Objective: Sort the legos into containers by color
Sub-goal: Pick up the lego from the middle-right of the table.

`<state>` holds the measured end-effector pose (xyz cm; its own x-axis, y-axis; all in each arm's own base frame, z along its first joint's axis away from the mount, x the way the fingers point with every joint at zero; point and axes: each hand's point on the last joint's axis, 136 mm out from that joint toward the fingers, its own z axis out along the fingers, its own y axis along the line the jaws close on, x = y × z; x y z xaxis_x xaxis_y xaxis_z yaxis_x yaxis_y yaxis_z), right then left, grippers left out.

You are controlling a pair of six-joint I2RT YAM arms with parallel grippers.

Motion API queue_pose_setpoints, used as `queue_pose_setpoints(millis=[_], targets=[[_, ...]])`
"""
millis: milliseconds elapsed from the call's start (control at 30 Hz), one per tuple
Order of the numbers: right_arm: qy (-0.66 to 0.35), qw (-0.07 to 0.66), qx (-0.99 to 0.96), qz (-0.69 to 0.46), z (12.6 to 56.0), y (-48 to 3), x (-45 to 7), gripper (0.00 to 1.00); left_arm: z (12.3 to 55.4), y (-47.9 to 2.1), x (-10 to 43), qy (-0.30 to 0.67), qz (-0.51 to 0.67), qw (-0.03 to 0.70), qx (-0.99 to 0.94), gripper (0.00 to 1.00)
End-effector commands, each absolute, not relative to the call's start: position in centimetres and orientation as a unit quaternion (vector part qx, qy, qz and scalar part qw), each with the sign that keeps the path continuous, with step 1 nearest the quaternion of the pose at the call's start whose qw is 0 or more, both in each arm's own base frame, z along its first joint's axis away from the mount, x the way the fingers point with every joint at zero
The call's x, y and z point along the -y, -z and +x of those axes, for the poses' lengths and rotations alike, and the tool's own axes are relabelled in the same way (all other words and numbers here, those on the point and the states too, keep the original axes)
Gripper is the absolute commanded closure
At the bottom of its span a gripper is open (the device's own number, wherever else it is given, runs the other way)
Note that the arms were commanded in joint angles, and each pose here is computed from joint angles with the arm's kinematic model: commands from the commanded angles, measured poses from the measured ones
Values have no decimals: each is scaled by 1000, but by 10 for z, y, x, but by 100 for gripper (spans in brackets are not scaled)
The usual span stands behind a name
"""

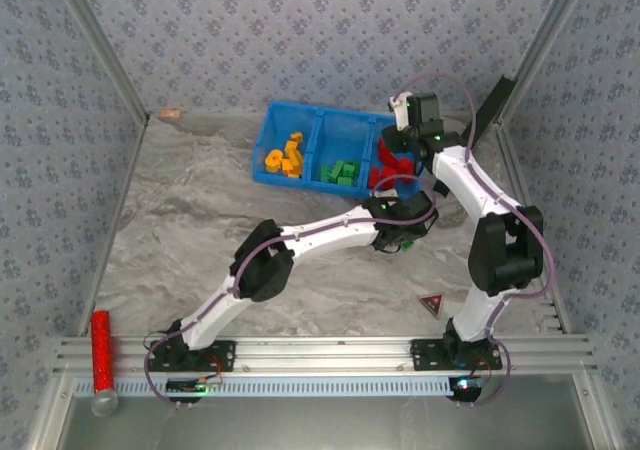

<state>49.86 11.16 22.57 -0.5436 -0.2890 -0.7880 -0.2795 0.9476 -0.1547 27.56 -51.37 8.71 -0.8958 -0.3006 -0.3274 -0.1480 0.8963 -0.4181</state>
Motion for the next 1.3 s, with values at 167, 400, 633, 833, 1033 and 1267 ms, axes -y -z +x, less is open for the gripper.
queue_pose_setpoints(millis=[167, 400, 633, 833, 1033, 1267], targets=[[-10, 475, -866, -154, 492, -263, -98, 47, 273, -55, 509, 137, -154, 164, -965, 19], [-26, 504, -852, -139, 482, -283, -89, 46, 274, -31, 495, 106, -181, 139, -968, 23], [-24, 505, -852, -137, 478, -281, -84, 45, 268, -9, 483, 77, -187, 107, -973, 35], [-19, 504, -854, -131, 475, -279, -78, 44, 266, 7, 453, 34, -136, 79, -987, 54], [-18, 497, -858, -127, 466, -270, -74, 44, 259, 28, 394, 8, -111, 14, -994, 67], [-16, 470, -874, -124, 453, -251, -65, 45, 257, 10, 352, -2, -54, -25, -998, 75]])
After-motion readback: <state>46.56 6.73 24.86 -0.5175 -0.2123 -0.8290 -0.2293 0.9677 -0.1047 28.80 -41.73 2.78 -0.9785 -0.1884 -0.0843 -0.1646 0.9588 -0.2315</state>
